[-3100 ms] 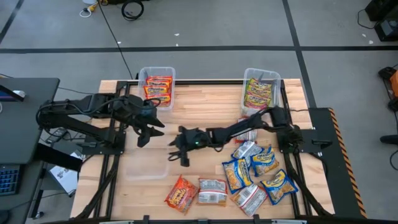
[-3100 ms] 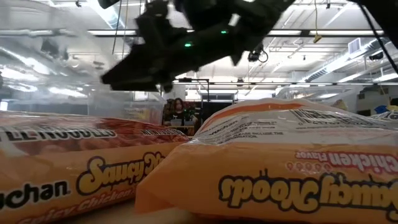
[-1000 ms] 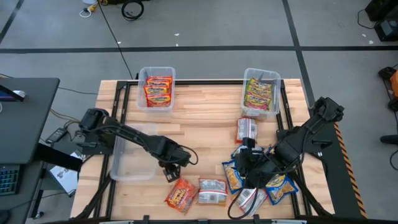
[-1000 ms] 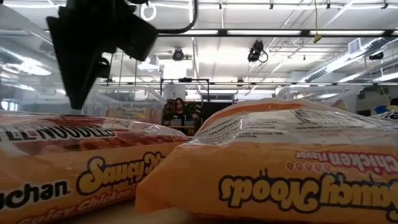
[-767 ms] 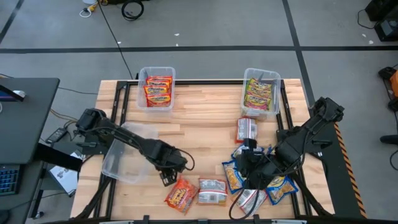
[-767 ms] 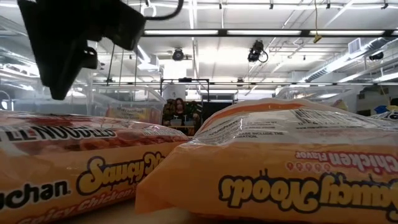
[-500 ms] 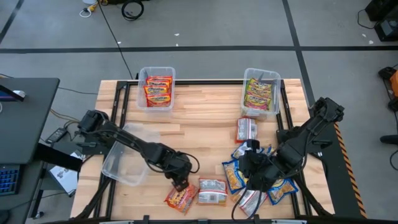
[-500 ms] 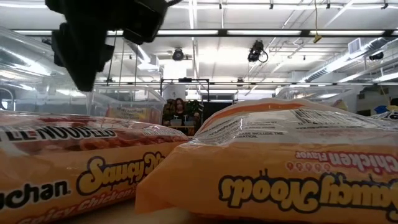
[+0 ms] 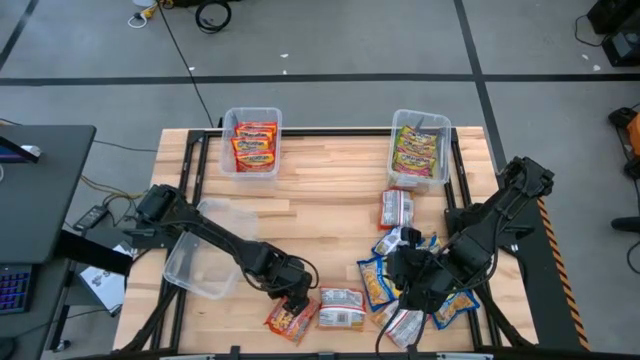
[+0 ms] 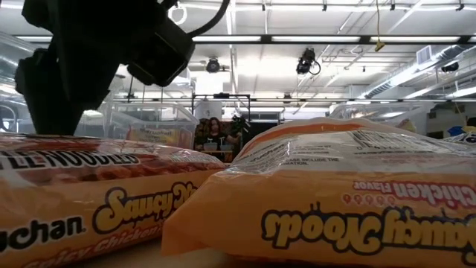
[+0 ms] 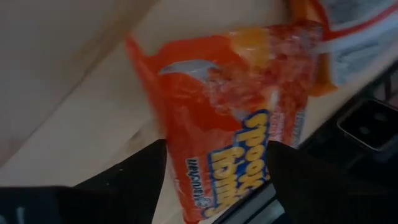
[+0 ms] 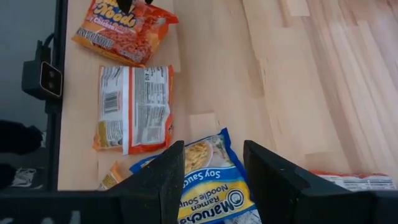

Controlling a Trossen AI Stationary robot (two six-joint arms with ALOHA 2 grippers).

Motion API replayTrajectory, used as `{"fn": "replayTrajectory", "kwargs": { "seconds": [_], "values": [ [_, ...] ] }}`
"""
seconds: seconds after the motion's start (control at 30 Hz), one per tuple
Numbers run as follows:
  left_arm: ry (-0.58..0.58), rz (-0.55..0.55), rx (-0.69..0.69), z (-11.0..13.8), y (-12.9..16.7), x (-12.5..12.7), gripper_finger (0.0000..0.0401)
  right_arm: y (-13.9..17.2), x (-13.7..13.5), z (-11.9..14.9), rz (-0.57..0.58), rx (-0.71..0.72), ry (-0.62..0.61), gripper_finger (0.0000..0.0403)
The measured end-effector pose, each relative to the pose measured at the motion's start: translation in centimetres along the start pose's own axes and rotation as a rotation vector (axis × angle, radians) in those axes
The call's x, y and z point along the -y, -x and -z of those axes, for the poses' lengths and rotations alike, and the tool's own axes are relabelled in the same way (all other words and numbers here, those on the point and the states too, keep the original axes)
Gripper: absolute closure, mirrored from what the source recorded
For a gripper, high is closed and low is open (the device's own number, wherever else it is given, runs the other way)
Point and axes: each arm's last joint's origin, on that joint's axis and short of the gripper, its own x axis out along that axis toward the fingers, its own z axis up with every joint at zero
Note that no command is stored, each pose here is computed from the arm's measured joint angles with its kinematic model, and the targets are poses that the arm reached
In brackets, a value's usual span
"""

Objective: Sort Maruchan noodles
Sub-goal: Put the orange noodle pack into the top left transparent bin

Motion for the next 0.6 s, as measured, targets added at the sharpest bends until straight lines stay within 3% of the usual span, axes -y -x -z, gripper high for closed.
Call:
{"fn": "replayTrajectory", "kwargs": {
  "seconds": [0.2, 0.33, 0.6],
  "values": [
    [0.095, -0.052, -0.027, 0.5, -0.4, -0.8, 0.0122, -0.8, 0.0, 0.6, 0.018, -0.007, 0.007, 0.0234],
    [0.123, -0.008, -0.044, 1.0, -1.4, -1.2, 0.0122, -1.6, -0.1, 1.2, 0.002, -0.028, 0.007, 0.0234],
    [0.047, 0.066, 0.087, 1.5, -2.4, -1.1, 0.0123, -2.0, -0.2, 1.6, -0.013, -0.045, -0.010, 0.0234]
  ]
}}
